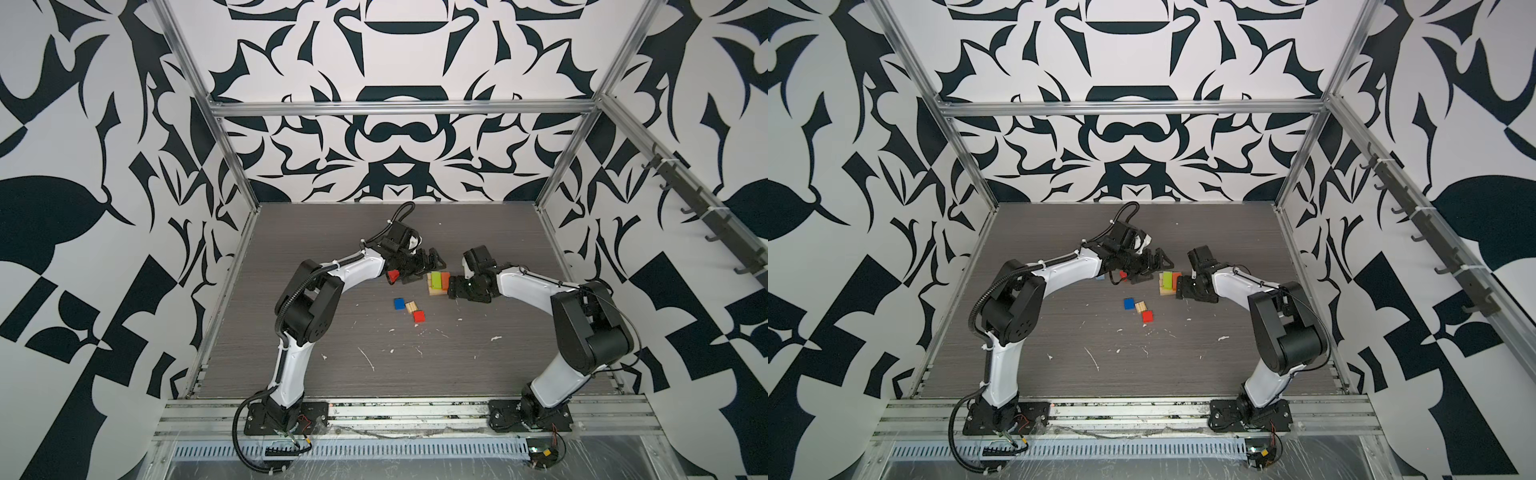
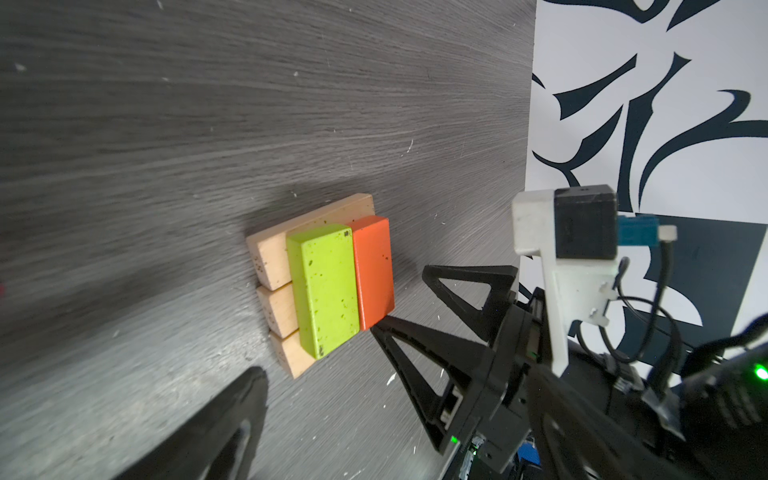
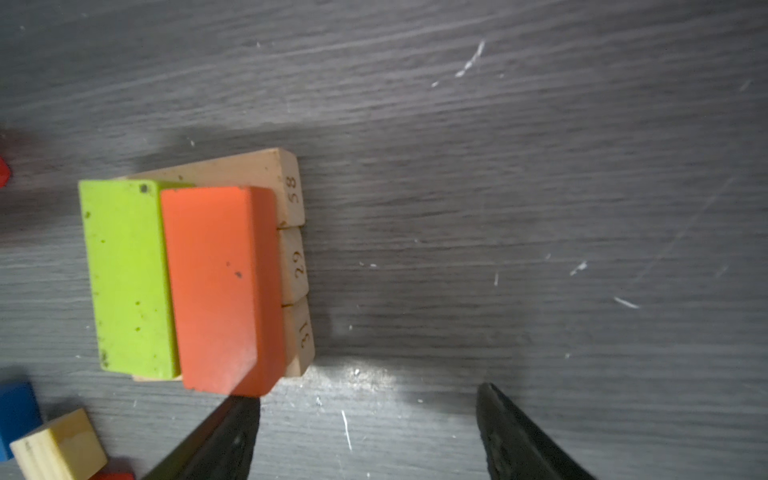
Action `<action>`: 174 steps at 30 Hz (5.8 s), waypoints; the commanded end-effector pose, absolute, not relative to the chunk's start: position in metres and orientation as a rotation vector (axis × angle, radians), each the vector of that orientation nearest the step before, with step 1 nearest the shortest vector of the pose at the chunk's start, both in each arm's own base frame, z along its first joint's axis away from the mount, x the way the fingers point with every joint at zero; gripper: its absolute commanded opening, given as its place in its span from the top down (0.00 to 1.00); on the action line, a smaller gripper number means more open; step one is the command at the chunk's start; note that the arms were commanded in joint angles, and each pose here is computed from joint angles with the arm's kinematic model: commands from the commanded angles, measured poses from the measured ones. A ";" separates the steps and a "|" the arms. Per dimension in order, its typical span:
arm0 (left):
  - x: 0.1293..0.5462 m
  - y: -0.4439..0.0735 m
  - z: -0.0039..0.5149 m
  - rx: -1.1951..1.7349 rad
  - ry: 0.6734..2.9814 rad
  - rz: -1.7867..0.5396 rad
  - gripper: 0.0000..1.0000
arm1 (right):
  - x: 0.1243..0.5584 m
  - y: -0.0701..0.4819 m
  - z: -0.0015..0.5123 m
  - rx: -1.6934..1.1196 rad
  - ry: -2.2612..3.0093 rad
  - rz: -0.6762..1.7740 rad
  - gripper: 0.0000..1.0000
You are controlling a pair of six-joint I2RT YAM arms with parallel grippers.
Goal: Build the wood block tower
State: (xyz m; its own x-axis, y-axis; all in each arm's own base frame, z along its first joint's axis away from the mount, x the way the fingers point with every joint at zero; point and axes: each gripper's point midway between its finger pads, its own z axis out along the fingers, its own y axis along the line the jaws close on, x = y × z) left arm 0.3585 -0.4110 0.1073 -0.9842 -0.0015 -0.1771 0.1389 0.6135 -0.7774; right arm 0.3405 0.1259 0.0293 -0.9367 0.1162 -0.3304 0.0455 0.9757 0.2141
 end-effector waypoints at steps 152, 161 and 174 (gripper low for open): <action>0.411 -0.418 0.116 0.064 2.598 -1.499 0.00 | 0.410 0.117 0.044 0.218 2.609 0.430 0.17; 0.389 -0.396 0.111 0.060 2.692 -1.379 0.00 | 0.411 0.114 0.045 0.241 2.601 0.413 0.17; 0.373 -0.400 0.101 -0.022 2.707 -1.440 0.01 | 0.411 0.114 0.046 0.241 2.601 0.411 0.17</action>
